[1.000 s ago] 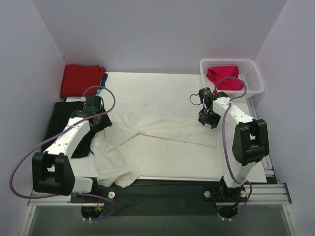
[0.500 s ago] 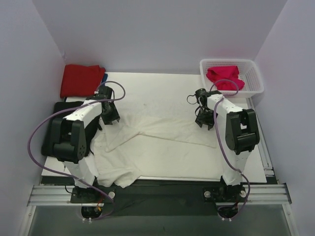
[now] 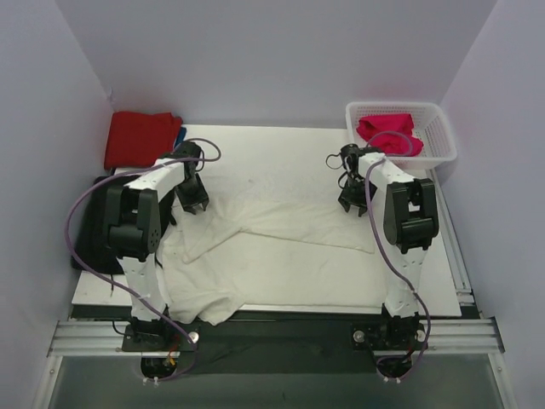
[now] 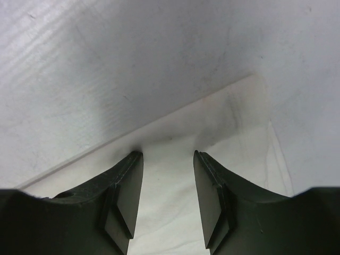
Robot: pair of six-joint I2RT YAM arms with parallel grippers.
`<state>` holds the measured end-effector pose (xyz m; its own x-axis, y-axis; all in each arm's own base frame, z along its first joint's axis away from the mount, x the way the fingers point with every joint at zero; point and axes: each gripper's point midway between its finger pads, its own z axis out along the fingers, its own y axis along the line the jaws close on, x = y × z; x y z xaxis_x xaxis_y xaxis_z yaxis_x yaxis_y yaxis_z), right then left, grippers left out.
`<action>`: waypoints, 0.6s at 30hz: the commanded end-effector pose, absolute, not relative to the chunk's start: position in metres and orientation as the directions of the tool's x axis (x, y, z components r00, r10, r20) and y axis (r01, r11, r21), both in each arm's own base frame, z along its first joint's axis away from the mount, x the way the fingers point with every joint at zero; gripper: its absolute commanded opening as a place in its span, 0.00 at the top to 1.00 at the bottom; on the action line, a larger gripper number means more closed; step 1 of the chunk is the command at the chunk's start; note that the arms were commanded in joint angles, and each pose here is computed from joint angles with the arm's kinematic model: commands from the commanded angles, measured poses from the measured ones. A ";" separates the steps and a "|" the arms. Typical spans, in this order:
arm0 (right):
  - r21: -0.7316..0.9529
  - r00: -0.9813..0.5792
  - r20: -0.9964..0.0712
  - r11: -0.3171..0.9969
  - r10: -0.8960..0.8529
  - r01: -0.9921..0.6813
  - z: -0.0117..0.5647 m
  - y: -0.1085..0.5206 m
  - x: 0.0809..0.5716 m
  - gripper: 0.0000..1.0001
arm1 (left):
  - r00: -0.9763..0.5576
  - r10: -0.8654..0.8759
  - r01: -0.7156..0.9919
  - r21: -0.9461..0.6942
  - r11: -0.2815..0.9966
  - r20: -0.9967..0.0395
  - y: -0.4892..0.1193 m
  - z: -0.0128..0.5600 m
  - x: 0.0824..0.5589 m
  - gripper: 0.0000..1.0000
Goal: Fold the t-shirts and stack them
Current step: Fold the flattened tshirt in 1/3 of the way
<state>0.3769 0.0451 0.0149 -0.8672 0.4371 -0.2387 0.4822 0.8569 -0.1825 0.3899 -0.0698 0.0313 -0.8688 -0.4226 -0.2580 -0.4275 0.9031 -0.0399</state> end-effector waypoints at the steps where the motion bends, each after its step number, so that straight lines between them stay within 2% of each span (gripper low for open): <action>1: -0.217 -0.876 -0.213 0.853 0.432 0.474 0.013 0.040 0.380 0.57 | -0.859 -0.436 -0.445 -0.028 0.895 -0.267 -0.071 0.037 0.407 0.54; 7: -0.214 -0.879 -0.221 0.858 0.424 0.467 0.012 0.041 0.404 0.57 | -0.865 -0.434 -0.443 -0.023 0.896 -0.251 -0.078 0.026 0.437 0.54; 10: -0.211 -0.874 -0.229 0.855 0.428 0.474 0.014 0.038 0.418 0.57 | -0.854 -0.439 -0.445 -0.046 0.895 -0.280 -0.082 0.034 0.465 0.54; 18: -0.192 -0.859 -0.262 0.849 0.439 0.493 0.020 0.029 0.451 0.56 | -0.856 -0.442 -0.446 -0.050 0.894 -0.269 -0.089 0.020 0.498 0.54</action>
<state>0.4494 0.0409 0.0229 -0.8524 0.4420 -0.2794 0.4956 0.8533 -0.1623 0.4835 -0.0851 0.0235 -0.8611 -0.4336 -0.2656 -0.4390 0.8975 -0.0418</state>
